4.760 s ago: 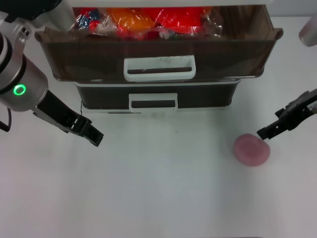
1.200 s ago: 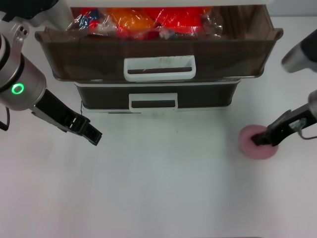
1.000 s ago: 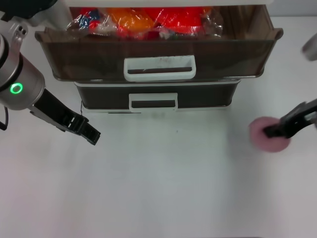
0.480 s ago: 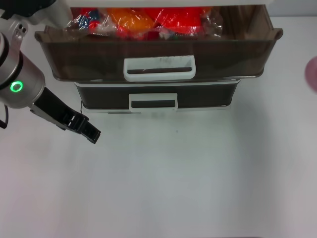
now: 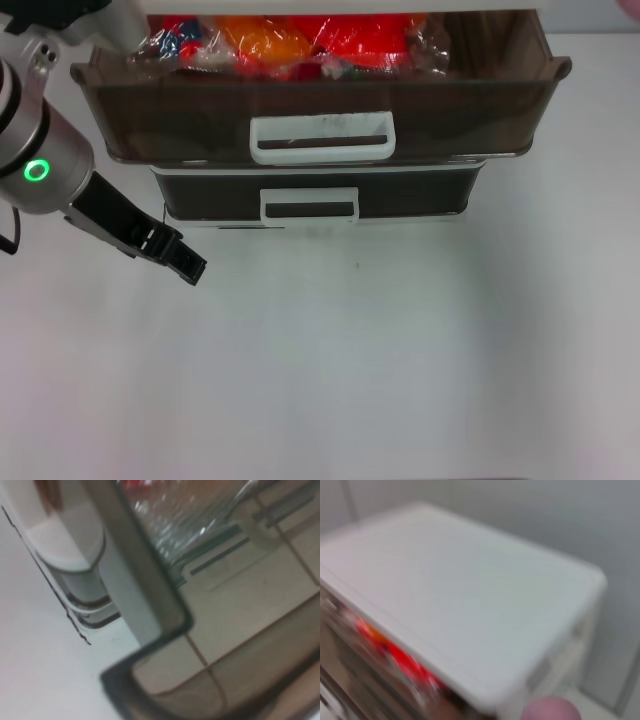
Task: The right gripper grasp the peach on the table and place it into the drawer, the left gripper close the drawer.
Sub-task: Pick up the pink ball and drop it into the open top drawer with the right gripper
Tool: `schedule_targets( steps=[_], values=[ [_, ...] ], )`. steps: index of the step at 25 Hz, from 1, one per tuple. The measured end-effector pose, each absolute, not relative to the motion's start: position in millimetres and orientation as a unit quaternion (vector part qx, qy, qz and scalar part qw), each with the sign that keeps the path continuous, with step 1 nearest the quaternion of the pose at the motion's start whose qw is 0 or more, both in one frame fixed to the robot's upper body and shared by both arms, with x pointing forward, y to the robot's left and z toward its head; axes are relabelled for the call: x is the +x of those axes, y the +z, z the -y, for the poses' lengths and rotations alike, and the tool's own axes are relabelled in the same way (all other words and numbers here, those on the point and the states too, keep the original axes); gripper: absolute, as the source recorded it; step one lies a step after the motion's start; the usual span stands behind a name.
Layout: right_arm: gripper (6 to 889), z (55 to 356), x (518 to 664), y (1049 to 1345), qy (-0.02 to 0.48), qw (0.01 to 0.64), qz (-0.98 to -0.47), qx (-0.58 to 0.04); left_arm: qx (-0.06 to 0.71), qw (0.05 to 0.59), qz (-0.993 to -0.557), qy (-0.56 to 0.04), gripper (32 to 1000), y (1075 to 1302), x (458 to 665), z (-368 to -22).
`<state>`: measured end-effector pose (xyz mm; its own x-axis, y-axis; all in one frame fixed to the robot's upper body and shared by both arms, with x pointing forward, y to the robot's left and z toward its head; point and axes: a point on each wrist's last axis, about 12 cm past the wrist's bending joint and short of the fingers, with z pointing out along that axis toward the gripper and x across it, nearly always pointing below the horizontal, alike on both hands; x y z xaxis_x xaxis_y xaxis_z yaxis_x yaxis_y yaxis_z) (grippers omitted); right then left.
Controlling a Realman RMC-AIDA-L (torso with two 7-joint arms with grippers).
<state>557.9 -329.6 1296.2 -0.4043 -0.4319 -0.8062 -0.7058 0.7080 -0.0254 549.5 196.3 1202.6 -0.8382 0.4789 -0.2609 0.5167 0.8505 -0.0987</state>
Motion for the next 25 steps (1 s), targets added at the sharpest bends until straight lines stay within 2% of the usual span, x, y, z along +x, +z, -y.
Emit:
schedule_targets(
  steps=[6,14,19,25],
  values=[
    [59,304.8,566.1,1313.5,0.234,0.443,-0.770,-0.394,0.264,0.116,-0.954,-0.083,815,1204.6,550.9,-194.0],
    [60,256.2,589.5,1301.4,0.294,0.390,-0.742,-0.459,0.267,0.119,-0.953,-0.082,815,1206.1,552.4,-191.9],
    [69,241.5,597.5,1298.0,0.315,0.380,-0.730,-0.473,0.268,0.118,-0.953,-0.082,815,1206.4,553.3,-190.8],
    [79,234.8,598.5,1297.4,0.324,0.380,-0.723,-0.477,0.268,0.118,-0.953,-0.082,815,1206.3,553.3,-190.8]
  ],
)
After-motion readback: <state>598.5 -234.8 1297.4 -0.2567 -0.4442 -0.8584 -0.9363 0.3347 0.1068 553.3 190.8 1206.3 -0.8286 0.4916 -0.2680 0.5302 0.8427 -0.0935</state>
